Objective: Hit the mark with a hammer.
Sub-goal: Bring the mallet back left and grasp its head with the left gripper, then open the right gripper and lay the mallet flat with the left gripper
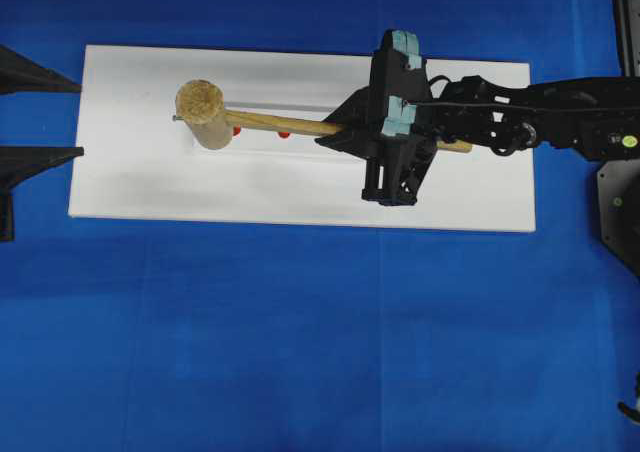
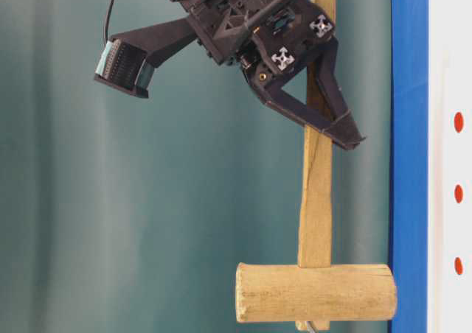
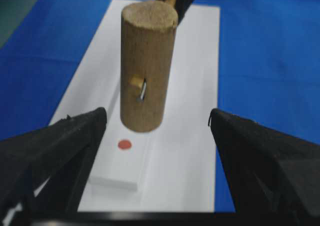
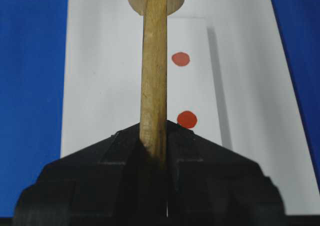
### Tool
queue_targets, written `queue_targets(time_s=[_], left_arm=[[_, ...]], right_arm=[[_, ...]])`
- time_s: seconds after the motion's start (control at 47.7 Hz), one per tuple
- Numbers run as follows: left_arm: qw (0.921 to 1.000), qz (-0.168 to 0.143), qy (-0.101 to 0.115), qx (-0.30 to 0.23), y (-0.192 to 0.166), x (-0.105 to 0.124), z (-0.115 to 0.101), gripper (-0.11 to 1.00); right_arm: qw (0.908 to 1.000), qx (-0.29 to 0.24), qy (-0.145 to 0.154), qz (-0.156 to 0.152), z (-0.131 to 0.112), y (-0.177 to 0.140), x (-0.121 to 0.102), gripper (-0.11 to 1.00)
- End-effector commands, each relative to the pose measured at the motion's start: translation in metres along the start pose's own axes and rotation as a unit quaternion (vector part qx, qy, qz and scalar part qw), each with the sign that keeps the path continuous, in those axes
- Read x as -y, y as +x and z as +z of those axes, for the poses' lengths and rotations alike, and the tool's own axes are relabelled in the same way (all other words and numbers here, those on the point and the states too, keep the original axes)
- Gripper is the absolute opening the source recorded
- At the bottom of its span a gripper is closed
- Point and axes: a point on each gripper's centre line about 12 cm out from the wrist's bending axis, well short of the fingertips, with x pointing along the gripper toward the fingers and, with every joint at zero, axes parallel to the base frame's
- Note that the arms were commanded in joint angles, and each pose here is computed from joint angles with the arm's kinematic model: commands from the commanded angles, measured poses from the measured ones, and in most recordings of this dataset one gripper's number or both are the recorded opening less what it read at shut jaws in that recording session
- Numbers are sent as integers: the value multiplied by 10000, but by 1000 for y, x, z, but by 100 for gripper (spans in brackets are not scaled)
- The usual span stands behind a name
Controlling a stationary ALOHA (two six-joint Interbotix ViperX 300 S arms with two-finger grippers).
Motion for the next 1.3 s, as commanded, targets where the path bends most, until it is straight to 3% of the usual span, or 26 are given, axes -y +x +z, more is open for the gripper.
queue_targets(time_s=[0.0, 0.503, 0.881, 1.279], left_arm=[[9999, 13, -17, 107, 7, 0, 2, 82], [9988, 253, -37, 414, 59, -11, 3, 94], [9998, 213, -33, 54, 118, -11, 2, 94], [9998, 194, 37, 14, 127, -10, 4, 94]], right_arm=[[9997, 254, -9, 23, 18, -4, -2, 2], [9996, 261, -39, 37, 18, -4, -4, 2], [9997, 253, -40, 36, 18, -4, -4, 2], [9997, 246, -32, 35, 16, -5, -3, 2]])
